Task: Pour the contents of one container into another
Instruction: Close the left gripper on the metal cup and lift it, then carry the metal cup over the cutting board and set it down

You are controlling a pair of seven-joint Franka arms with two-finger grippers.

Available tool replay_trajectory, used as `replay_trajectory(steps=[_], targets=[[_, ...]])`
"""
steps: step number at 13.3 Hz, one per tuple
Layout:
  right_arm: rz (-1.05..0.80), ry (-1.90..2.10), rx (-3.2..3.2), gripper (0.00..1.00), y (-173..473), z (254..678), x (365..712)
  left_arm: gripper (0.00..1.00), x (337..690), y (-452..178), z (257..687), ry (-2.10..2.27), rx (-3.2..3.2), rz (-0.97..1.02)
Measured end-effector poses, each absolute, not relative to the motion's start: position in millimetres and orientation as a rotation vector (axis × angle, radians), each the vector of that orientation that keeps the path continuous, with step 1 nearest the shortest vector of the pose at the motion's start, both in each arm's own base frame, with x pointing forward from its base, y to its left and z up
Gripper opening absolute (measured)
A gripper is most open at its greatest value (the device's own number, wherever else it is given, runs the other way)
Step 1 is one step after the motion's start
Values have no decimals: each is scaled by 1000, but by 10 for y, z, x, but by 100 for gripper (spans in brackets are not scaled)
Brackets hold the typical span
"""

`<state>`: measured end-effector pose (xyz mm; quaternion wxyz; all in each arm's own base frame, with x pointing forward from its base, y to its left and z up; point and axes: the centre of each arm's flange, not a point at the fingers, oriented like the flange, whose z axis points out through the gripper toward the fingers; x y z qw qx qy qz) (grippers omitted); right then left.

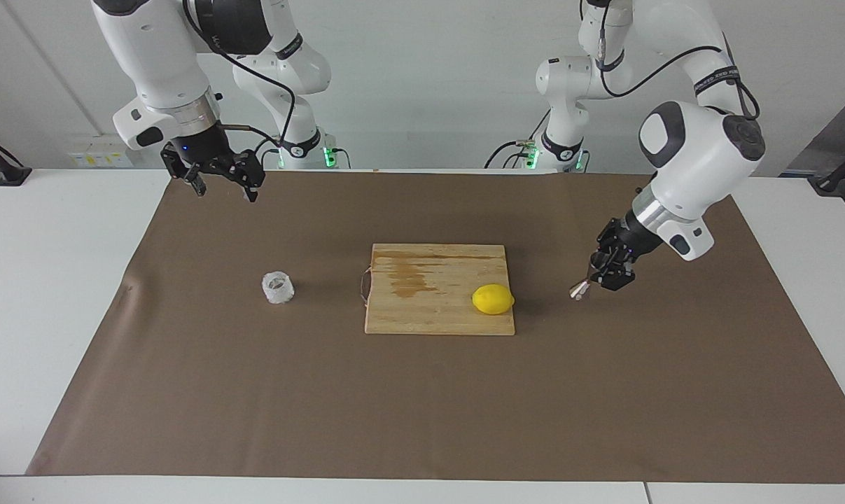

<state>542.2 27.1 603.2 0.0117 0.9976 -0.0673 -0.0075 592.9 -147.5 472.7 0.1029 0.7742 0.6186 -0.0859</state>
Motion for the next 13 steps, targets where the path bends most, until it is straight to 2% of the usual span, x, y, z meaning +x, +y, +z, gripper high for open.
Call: replay_trajectory(steps=[5, 7, 10, 13], targets=[[-25, -210, 3111, 100, 271, 6028, 5421, 38, 5731, -2677, 4920, 1943, 2180, -287], [-25, -210, 3111, 100, 271, 6028, 5422, 38, 5551, -3106, 4902, 1946, 2192, -290], [-25, -210, 3111, 100, 271, 6028, 5421, 38, 5278, -3748, 4662, 1965, 2237, -254], [-25, -210, 3111, 100, 271, 6028, 5422, 38, 5204, -4117, 4424, 1978, 2253, -229]])
